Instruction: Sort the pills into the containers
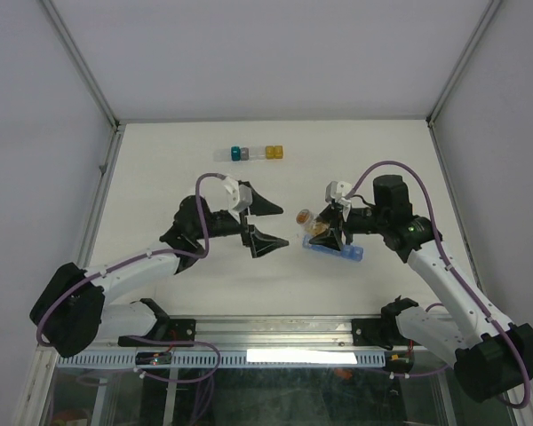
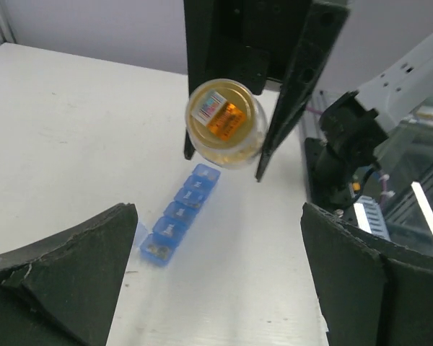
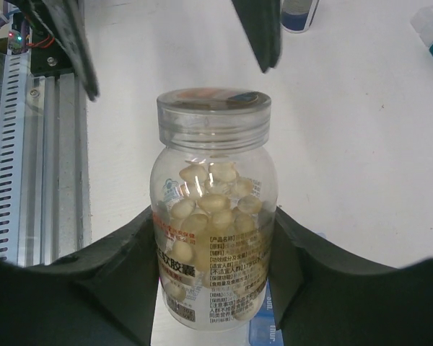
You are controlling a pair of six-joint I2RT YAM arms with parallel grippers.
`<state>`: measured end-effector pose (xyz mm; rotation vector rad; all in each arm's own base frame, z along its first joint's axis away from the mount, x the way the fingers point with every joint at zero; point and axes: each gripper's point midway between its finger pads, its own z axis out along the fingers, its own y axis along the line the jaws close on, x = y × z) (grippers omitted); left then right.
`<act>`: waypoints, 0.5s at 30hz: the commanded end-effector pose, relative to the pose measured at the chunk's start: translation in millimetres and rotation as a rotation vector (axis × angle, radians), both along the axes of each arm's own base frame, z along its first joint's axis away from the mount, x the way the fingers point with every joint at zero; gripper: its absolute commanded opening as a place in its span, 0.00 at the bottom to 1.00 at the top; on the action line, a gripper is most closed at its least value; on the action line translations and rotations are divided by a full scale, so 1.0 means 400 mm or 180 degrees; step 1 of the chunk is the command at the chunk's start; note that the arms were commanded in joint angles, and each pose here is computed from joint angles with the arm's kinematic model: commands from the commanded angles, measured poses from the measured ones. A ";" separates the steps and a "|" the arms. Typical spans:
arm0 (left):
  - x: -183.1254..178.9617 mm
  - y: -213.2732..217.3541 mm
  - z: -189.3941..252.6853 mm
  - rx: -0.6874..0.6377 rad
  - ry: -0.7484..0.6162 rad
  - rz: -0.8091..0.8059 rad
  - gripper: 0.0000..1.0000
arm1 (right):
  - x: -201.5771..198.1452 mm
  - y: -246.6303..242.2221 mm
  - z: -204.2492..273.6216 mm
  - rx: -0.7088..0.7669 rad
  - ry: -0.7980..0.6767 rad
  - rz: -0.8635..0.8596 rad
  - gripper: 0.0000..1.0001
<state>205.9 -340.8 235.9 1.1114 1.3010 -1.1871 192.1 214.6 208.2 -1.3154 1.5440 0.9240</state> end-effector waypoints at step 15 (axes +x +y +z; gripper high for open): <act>0.039 0.032 0.192 -0.0390 0.1524 0.1646 0.81 | 0.011 0.018 0.066 0.0172 -0.0247 0.0094 0.00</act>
